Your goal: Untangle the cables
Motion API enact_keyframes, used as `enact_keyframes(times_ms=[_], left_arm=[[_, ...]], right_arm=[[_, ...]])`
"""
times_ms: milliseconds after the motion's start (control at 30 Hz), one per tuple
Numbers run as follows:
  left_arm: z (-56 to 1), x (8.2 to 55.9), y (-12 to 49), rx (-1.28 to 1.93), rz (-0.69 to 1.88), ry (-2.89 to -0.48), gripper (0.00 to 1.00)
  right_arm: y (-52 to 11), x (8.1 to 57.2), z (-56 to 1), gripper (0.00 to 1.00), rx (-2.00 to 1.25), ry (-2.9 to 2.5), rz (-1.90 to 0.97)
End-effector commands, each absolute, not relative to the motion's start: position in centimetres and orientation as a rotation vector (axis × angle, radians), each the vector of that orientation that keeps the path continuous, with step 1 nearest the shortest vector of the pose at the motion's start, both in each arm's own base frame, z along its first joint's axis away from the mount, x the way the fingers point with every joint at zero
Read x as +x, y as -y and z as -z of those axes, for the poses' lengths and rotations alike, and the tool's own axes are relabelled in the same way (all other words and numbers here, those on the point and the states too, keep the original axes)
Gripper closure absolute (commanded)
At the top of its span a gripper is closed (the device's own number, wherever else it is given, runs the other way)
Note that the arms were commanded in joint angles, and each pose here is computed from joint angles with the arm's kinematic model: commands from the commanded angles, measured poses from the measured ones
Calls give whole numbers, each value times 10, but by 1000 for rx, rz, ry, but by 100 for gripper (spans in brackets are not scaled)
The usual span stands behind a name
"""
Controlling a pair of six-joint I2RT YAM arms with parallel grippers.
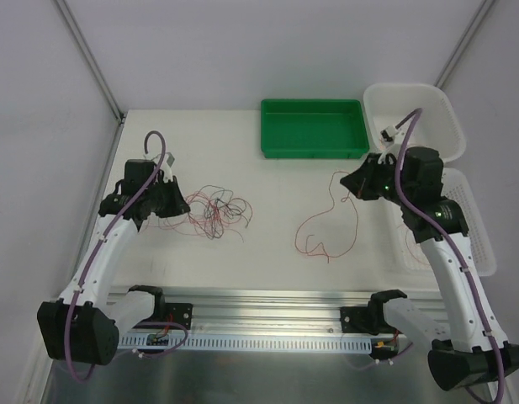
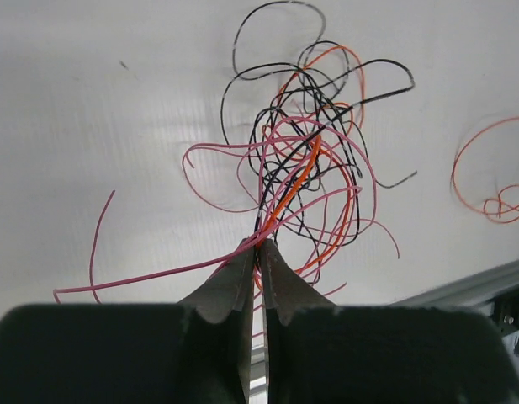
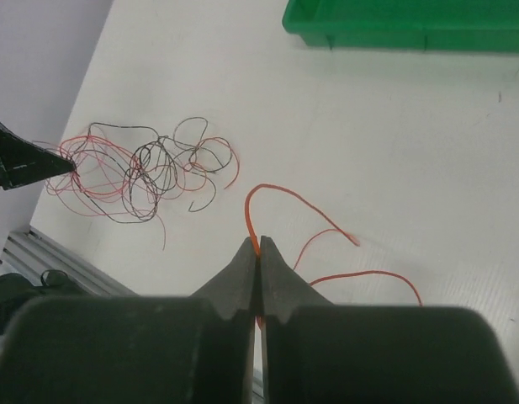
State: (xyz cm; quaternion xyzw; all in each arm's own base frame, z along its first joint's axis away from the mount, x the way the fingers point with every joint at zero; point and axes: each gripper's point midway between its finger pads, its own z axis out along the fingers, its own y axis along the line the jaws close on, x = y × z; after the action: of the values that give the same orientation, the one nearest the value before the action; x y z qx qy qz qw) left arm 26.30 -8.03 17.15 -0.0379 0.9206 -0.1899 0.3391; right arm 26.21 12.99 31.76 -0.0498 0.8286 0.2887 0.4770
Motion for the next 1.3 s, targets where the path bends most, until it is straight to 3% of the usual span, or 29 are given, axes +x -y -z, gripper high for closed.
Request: enact_keyframes(times_ms=[0,167,333,467,567,600,800,1100,1267], left_arm=[[-148,254,99,-34,614,-2471,97],[-126,247,93,-48,575,-2537,90],[-125,247,89,-64,540,-2528,73],[-126,247,85,-79,510,-2516,66],[-126,248,81,-89,484,-2511,60],[-128,248,81,-89,481,-2504,59],[-129,247,76,-99,450,-2492,56],[-131,247,78,-98,463,-2484,55],[-131,247,79,-94,472,-2483,55]], right_arm=[[-138,259,-264,99,-152,-2135,-696],[-150,237,-183,97,-225,-2338,-624],[-155,215,-114,83,-292,-2501,-561],[-162,211,-94,73,-313,-2552,-552],[-168,212,-83,60,-367,-2596,-511],[-171,209,-81,53,-390,-2608,-502],[-164,217,-74,36,-387,-2651,-334],[-160,232,-72,35,-87,-2618,-277],[-171,233,-69,26,56,-2574,-307]])
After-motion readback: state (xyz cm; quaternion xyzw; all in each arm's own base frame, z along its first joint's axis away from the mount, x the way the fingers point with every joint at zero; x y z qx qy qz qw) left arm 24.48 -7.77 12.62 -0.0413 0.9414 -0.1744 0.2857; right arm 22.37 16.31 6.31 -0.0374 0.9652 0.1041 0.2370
